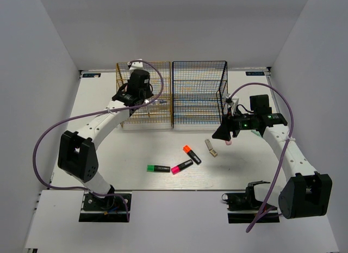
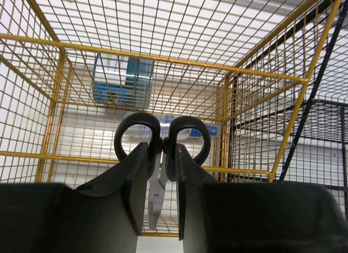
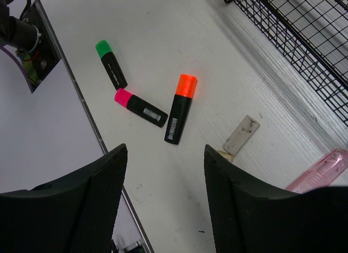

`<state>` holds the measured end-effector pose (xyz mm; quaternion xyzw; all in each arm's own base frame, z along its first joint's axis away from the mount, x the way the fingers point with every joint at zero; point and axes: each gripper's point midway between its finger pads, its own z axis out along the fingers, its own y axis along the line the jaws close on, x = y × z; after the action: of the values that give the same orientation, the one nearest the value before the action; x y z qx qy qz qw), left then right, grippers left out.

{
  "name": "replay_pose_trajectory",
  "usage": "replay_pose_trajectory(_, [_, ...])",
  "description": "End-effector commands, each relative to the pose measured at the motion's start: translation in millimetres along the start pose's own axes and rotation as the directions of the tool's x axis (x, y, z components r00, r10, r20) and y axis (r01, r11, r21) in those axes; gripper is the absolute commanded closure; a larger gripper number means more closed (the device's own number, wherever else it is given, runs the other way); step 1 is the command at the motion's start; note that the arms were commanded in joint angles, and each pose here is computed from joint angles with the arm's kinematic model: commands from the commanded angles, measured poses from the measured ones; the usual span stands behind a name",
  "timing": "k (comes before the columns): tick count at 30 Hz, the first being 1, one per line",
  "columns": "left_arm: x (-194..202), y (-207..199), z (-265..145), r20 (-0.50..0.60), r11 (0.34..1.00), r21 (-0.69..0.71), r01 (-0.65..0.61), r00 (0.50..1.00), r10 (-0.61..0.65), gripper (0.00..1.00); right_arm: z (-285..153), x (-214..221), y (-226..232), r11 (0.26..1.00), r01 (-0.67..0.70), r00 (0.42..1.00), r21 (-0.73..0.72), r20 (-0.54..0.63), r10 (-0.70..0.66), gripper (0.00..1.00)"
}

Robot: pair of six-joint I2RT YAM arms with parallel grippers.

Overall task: Sort the stationery into containers
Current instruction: Pick up the scissors from the storage box, then place the scissors in the storage box.

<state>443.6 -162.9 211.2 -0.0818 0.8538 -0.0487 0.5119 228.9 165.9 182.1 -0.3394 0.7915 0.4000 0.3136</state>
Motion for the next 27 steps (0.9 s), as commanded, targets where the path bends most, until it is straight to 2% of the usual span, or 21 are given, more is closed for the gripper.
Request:
replay_pose_trajectory(1, [-31,-11,-9,0.064,0.998,0.038,0.045,0.997,-0.047,0.83,-3,-5,5,1.000,0.019,1.000,-0.018,0.015,-0.019,0.38])
replay_pose_trajectory(6, [-38,-8,-7,0.082,0.998,0.038,0.059,0.995,-0.062,0.83,-4,-5,6,1.000,0.020,1.000,-0.019,0.017,-0.019,0.38])
replay_pose_trajectory(12, [-54,-10,-14,0.157,0.995,0.071,0.069,0.984,-0.080,0.88,-4,-5,6,1.000,0.019,1.000,-0.024,0.017,-0.019,0.38])
replay_pose_trajectory(18, [-52,-9,-18,0.180,0.993,0.093,0.067,0.980,-0.083,0.89,-4,-6,6,1.000,0.018,1.000,-0.026,0.019,-0.018,0.38])
replay_pose_trajectory(23, [-39,-7,-23,0.174,0.990,0.126,0.058,0.981,-0.080,0.89,-3,-5,5,1.000,0.013,1.000,-0.025,0.018,-0.013,0.38])
replay_pose_trajectory(24, [-20,-1,-19,0.148,0.992,0.115,0.049,0.987,-0.066,0.90,-3,-5,6,1.000,0.015,1.000,-0.026,0.017,-0.015,0.38])
replay_pose_trajectory(26, [-27,-1,-29,0.181,0.988,0.140,0.068,0.979,-0.093,0.93,-3,-4,5,1.000,0.010,1.000,-0.026,0.015,-0.009,0.38])
replay_pose_trajectory(27, [-11,5,-27,0.157,0.990,0.130,0.060,0.984,-0.081,0.95,-3,-5,5,1.000,0.011,1.000,-0.027,0.015,-0.011,0.38])
